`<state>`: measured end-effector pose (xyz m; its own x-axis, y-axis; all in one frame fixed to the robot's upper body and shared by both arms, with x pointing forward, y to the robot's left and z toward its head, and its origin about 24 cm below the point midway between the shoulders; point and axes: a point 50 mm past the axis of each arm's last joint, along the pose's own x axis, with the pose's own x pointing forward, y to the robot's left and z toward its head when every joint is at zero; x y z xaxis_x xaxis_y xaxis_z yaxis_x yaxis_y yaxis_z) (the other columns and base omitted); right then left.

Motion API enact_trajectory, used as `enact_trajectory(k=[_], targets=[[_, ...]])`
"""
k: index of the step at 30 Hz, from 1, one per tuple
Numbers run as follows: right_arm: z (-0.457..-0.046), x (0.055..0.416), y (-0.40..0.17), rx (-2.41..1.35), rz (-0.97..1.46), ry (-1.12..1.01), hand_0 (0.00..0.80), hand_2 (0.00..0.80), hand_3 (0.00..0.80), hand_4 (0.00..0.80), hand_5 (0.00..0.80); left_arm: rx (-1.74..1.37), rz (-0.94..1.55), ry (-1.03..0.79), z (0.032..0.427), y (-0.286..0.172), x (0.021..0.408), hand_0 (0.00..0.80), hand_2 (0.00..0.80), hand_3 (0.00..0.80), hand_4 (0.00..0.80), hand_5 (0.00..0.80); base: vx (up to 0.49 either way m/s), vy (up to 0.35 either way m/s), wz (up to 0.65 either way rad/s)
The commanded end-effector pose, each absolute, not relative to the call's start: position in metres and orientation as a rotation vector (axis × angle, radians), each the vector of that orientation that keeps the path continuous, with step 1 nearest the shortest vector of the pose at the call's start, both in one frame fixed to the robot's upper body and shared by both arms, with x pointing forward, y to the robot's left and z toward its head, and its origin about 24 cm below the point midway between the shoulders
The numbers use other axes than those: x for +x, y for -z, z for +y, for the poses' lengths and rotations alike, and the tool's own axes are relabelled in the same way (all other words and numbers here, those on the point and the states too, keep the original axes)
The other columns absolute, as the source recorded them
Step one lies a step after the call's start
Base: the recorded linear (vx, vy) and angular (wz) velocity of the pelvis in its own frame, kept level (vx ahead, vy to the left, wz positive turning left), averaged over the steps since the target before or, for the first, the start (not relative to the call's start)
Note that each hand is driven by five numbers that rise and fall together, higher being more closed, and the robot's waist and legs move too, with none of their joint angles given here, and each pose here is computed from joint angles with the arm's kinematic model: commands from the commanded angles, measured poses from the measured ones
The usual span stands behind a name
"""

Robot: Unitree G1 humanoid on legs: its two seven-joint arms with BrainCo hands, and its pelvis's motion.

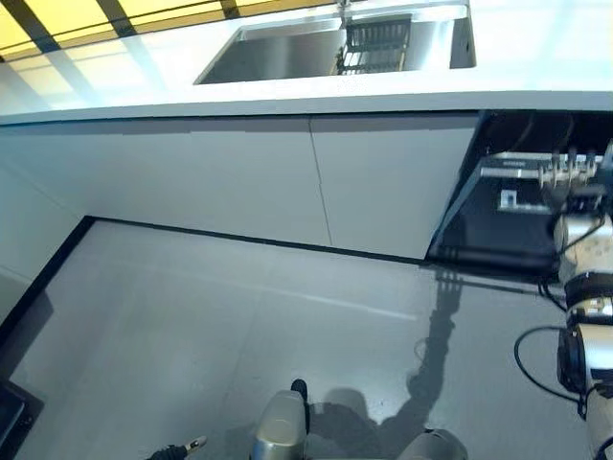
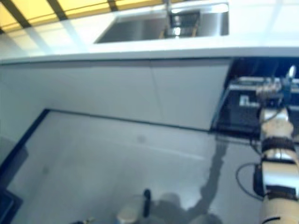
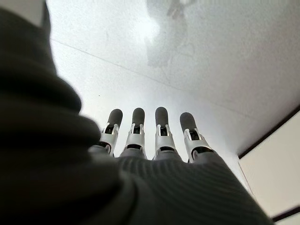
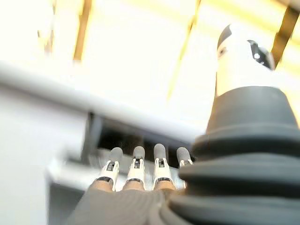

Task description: Take plates into dishwasher

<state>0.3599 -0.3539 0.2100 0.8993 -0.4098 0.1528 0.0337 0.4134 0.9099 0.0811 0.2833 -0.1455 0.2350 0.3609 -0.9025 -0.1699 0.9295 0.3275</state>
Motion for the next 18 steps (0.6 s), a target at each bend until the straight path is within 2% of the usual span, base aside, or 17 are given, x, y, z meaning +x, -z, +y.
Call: enact_trajectory(k=[1,6,12,18], targets=[[-0.349,0.364,-0.246,1.065,-0.433,0.207,0.000,0.000,0.000,0.000,0.000,0.341,1.244,-0.393,0.323,0.127,0.088,0.000,0.000,0.000,0.000,0.000,0.019,-0.036,0.04],[-0.355,0.360,-0.206,0.914,-0.254,0.300,0.000,0.000,0.000,0.000,0.000,0.353,1.230,-0.414,0.328,0.124,0.087,0.000,0.000,0.000,0.000,0.000,-0.002,-0.032,0.00],[-0.349,0.354,-0.153,0.696,-0.036,0.307,0.000,0.000,0.000,0.000,0.000,0.348,1.212,-0.438,0.331,0.123,0.089,0.000,0.000,0.000,0.000,0.000,-0.025,-0.018,-0.16],[-0.338,0.331,-0.075,0.172,0.315,0.318,0.000,0.000,0.000,0.000,0.000,0.327,1.203,-0.434,0.322,0.126,0.098,0.000,0.000,0.000,0.000,0.000,-0.049,0.021,-0.09]])
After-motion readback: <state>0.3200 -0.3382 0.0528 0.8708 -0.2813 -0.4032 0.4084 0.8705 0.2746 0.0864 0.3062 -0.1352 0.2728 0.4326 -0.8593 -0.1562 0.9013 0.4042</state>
